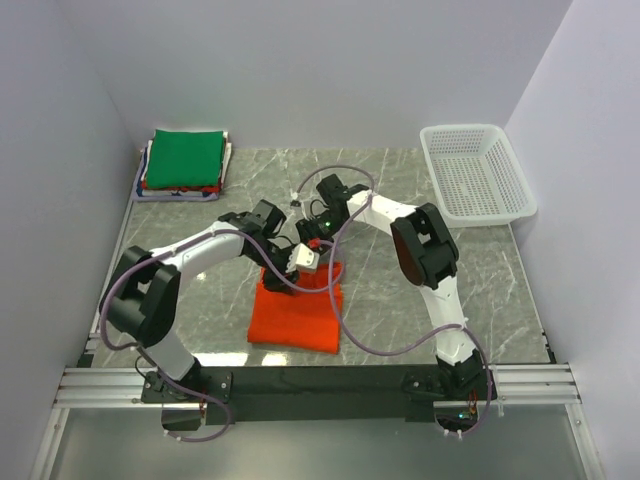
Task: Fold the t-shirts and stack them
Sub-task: Fold the tshirt
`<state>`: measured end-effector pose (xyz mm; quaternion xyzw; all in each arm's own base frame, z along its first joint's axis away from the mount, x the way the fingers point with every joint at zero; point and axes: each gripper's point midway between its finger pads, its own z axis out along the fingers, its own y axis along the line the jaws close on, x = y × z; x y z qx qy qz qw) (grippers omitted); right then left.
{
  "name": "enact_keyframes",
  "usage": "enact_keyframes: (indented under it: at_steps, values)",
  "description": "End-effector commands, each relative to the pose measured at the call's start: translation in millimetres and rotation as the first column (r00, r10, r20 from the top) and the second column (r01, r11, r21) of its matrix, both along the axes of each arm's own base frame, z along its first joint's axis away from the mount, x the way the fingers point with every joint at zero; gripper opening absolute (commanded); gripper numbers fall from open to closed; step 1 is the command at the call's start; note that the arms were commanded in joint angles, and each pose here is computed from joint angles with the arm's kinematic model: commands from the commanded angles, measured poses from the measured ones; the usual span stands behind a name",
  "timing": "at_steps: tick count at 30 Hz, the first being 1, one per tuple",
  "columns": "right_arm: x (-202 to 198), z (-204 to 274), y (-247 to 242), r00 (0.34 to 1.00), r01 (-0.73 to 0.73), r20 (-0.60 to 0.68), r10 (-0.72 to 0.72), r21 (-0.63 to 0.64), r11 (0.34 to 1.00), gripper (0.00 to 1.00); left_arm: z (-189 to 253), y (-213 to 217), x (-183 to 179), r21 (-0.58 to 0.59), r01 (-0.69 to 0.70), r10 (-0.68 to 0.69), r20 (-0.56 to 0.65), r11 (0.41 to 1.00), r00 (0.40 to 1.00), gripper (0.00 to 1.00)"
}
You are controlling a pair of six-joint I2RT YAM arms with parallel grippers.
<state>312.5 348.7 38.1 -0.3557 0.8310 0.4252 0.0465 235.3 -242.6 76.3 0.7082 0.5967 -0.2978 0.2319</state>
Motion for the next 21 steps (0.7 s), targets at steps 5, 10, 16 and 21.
enact_keyframes:
  at_steps: [5, 10, 16, 21]
  values:
    - [-9.0, -12.1, 2.1, 0.998, -0.004, -0.056, 0.005, 0.016, 1.0, 0.35, -21.3, -10.2, 1.7, 0.034, 0.029, -0.029, -0.001, 0.999, 1.0, 0.56]
    - [-15.8, -21.9, 0.0, 0.996, -0.008, -0.091, 0.009, 0.006, 1.0, 0.34, -28.3, -14.7, 3.4, 0.044, 0.035, -0.035, -0.003, 0.998, 0.999, 0.45]
    - [-19.5, -28.3, -1.6, 0.993, -0.007, -0.117, 0.008, 0.003, 1.0, 0.32, -31.0, -15.1, 1.6, 0.051, 0.047, -0.046, -0.026, 0.998, 0.999, 0.28]
    - [-22.7, -32.0, -2.0, 0.991, -0.01, -0.133, 0.01, 0.0, 1.0, 0.3, -20.4, -16.2, 0.9, 0.036, 0.041, -0.04, -0.02, 0.999, 0.999, 0.11]
